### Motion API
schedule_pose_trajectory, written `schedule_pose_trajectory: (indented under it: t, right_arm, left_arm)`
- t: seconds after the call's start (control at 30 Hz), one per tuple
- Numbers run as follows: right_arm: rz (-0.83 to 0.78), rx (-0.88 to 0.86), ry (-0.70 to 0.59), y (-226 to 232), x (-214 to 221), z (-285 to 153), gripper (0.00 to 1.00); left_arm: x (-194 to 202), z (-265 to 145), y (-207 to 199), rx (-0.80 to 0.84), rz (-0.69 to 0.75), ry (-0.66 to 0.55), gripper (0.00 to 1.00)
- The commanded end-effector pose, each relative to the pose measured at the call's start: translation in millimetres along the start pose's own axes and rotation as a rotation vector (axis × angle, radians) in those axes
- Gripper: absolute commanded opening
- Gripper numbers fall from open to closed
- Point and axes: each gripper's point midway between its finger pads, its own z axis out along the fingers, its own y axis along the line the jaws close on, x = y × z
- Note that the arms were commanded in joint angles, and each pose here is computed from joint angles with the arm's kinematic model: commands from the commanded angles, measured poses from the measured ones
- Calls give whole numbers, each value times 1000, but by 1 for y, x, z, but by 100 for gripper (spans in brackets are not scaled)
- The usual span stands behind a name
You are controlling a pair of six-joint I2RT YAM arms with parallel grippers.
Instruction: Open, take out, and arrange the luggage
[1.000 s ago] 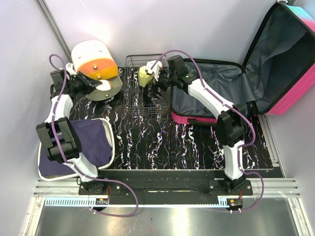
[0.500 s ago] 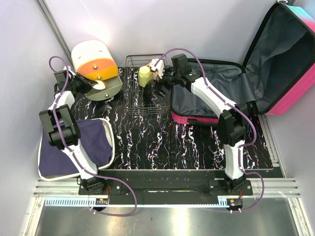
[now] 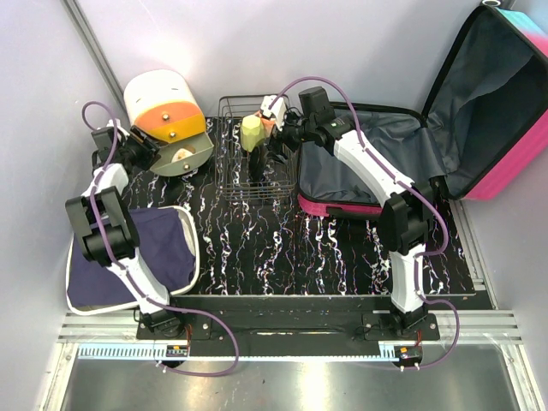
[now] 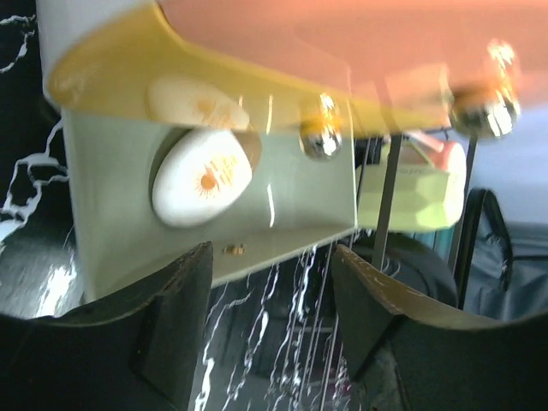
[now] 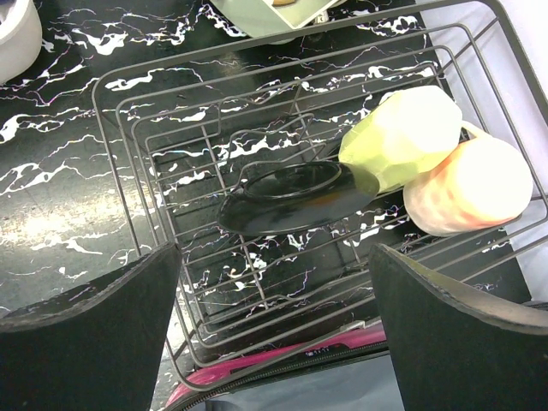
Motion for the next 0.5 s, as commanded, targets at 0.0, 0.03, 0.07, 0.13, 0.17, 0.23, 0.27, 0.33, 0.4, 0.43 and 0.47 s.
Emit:
schedule_pose_trajectory:
  t: [0.0,0.03,0.07,0.13,0.17,0.23,0.27,0.33,0.4,0.43,0.47]
  right_arm:
    - [-22,19,-21,-8,-11,-6,99]
    - [-21,16,-19,-6,-10,-6,99]
    - [-21,16,-19,-6,-10,-8,99]
    - [-22,17,-18,-5,-9,-9,99]
    - [-17,13,-15,-3,-7,-9,99]
    - [-19,14,-13,-2,-6,-10,99]
    - [-17,14,-10,-2,-4,-11,99]
    - [-14,18,-9,-3,-4,-12,99]
    - [-13,21,-7,-2,-5,-13,99]
    - [-13,22,-6,-2,-4,-14,99]
    - [-10,24,-4,-2,-3,-14,99]
  left_arm:
    - [-9,-48,-32,51,239,-75,58]
    - [1,-56,-32,37,283,-54,56]
    - [8,-59,-31,25,333,-38,53]
    - [32,-62,-29,16,476,51,40]
    - [39,-62,-28,8,514,82,36]
    - [63,-59,-24,-11,620,178,24]
    - [68,-57,-23,-23,658,195,21]
    - [84,-50,-21,-34,800,248,13]
    - [82,-44,-18,-74,952,250,10]
    - [92,-36,-20,-77,1017,276,9]
    - [91,-32,-20,-93,1069,280,8]
